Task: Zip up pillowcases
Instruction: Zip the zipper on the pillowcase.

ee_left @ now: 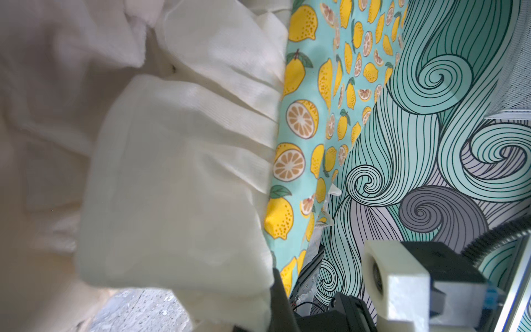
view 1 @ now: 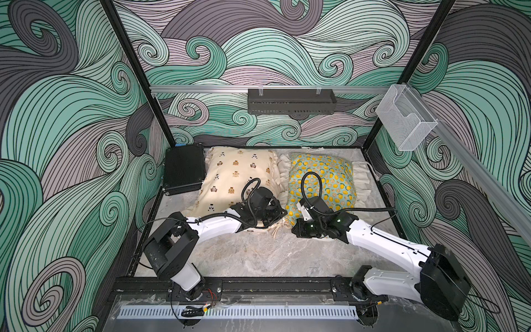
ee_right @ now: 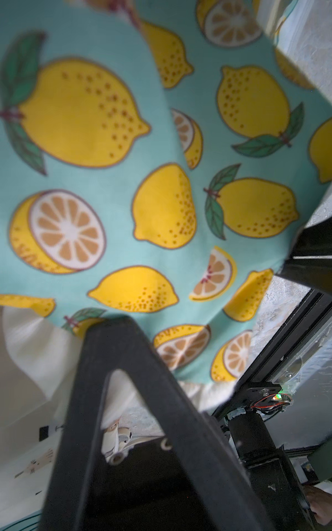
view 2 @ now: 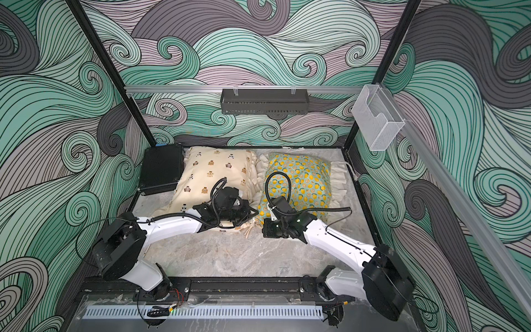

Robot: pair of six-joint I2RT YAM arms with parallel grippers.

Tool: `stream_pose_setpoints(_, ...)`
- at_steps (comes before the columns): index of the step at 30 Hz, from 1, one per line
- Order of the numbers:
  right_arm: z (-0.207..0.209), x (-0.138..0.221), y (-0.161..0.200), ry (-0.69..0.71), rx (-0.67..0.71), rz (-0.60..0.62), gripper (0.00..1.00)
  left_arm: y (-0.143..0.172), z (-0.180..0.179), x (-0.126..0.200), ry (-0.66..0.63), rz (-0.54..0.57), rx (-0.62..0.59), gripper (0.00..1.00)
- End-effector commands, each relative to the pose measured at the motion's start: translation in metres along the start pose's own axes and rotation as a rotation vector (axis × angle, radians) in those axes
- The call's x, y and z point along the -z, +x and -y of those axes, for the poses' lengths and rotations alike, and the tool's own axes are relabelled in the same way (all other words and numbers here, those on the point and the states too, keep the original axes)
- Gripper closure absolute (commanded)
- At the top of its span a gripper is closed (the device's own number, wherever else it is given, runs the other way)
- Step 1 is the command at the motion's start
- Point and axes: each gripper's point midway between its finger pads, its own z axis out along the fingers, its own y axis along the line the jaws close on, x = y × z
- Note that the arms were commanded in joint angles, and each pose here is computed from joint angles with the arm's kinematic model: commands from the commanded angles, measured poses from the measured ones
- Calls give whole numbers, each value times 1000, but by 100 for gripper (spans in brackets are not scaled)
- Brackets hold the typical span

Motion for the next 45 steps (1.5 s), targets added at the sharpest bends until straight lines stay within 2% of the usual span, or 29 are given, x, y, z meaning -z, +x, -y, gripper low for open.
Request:
stream_pose_setpoints(1,7,1,9,29,-24,-48,89,-18,25,13,48,55,-15,100)
stream_pose_setpoints(6,-6,14,-4,-7,3,18,83,-7,22,9,62,-2,94,100)
stream_pose_setpoints(8,-9,22,-8,-14,12,53,76,-4,21,9,63,-14,124,100)
stream_pose_setpoints(15,-12,49,-12,9,33,222,67,-3,22,16,66,-7,201,100)
stream_pose_setpoints(18,-12,47,-10,30,60,244,64,-5,27,20,78,2,210,100)
stream_pose_setpoints(27,-23,28,-12,-66,101,295,61,-1,29,17,89,-27,241,100)
stream_pose_setpoints(35,-22,14,-20,-64,121,340,65,-1,30,19,92,-25,234,100)
stream_pose_setpoints(45,-19,2,-30,-21,128,354,62,0,31,18,94,-32,228,100)
